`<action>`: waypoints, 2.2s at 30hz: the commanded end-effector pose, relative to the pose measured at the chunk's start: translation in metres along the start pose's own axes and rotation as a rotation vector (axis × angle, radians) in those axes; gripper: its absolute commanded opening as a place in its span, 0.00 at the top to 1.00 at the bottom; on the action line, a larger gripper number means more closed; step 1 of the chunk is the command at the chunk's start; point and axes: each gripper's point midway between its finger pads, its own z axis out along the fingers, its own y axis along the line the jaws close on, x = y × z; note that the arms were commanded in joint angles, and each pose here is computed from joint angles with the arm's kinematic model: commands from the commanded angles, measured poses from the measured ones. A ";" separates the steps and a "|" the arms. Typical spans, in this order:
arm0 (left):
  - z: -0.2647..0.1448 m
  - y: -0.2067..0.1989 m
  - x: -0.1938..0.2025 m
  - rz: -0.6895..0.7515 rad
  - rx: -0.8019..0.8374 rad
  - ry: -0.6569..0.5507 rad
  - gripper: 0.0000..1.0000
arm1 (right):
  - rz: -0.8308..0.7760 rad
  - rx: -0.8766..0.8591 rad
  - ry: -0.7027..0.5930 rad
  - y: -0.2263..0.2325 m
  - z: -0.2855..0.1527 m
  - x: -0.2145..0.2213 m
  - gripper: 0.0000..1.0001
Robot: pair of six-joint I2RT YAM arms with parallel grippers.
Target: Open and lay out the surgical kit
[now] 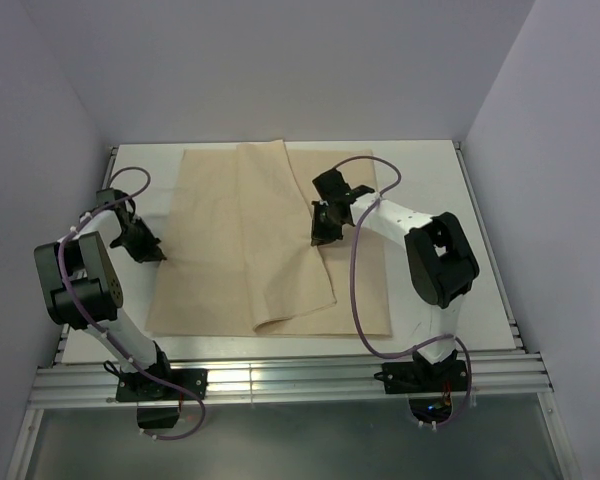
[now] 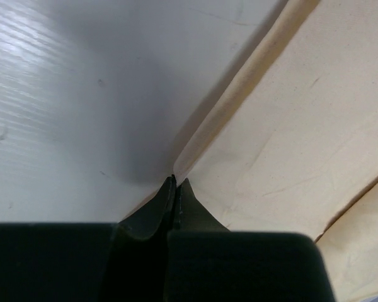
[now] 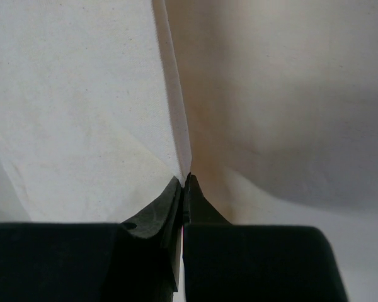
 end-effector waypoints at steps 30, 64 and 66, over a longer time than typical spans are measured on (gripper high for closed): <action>-0.038 0.078 -0.092 -0.197 -0.234 -0.224 1.00 | 0.218 0.377 -0.153 -0.191 -0.105 -0.069 1.00; -0.090 0.173 -0.122 -0.457 -0.556 -0.346 1.00 | 0.677 1.042 -0.446 -0.402 -0.277 -0.072 1.00; -0.087 0.174 -0.122 -0.463 -0.555 -0.340 1.00 | 0.686 1.054 -0.455 -0.403 -0.279 -0.072 1.00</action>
